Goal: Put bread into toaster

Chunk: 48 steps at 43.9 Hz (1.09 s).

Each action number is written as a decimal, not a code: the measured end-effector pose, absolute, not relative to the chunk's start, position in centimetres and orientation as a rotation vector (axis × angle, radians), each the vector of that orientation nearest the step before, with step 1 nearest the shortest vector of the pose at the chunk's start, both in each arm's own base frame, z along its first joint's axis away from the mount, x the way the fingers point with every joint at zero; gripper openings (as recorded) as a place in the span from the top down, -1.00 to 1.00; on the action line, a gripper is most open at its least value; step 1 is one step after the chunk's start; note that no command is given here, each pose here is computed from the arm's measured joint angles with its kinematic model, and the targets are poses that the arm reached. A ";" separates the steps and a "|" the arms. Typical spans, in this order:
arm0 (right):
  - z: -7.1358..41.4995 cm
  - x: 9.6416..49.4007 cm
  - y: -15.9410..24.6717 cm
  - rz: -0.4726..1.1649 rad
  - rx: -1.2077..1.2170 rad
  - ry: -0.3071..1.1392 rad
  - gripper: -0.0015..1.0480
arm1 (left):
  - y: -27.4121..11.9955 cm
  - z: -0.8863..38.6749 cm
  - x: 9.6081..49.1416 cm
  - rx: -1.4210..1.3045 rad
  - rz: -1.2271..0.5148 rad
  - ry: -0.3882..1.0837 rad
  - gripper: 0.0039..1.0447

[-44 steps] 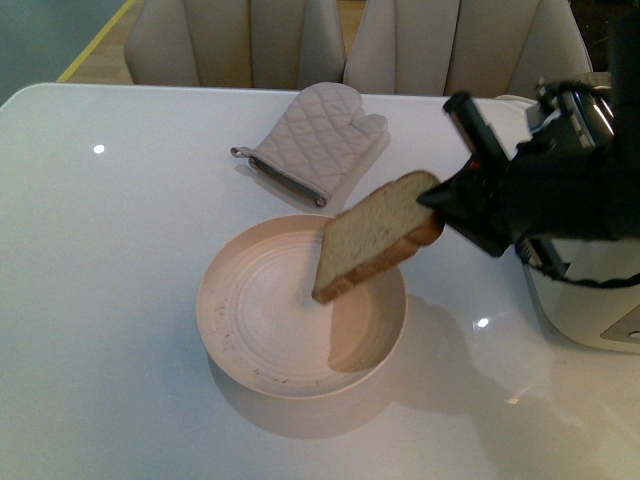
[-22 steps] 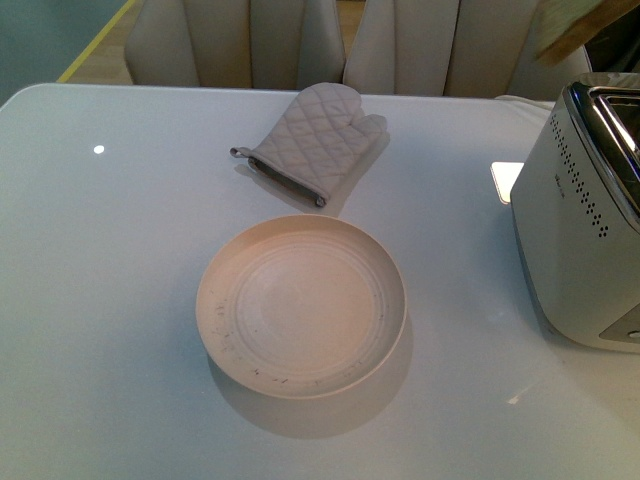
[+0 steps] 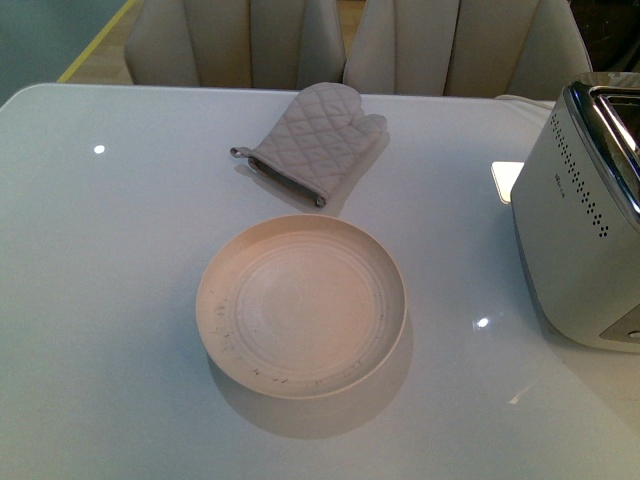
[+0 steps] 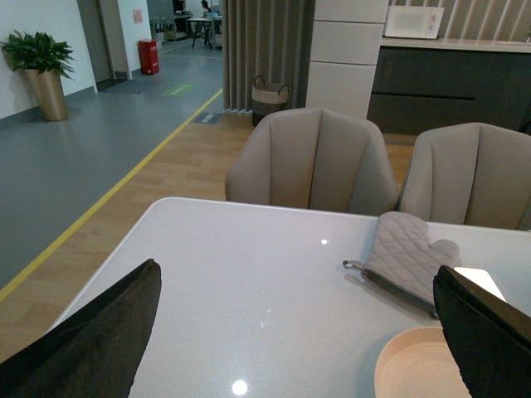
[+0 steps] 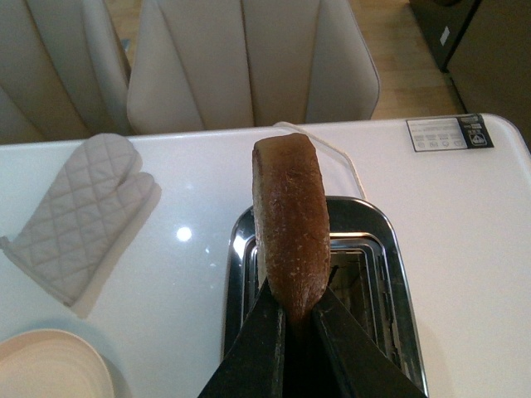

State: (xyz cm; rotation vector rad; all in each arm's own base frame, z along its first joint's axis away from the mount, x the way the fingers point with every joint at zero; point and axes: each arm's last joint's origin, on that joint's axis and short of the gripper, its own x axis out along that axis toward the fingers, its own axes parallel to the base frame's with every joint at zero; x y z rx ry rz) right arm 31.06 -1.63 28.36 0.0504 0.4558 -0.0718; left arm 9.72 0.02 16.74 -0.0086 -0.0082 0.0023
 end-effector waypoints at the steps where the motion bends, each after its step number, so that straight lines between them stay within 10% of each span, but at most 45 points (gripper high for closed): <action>1: 28.3 31.0 -1.7 -0.076 0.045 0.458 0.95 | 0.0 16.7 9.7 -0.009 0.002 -0.008 -0.87; 48: 22.8 31.9 -1.6 -0.139 0.011 0.658 0.95 | 0.0 16.7 9.7 -0.009 0.002 -0.008 -0.87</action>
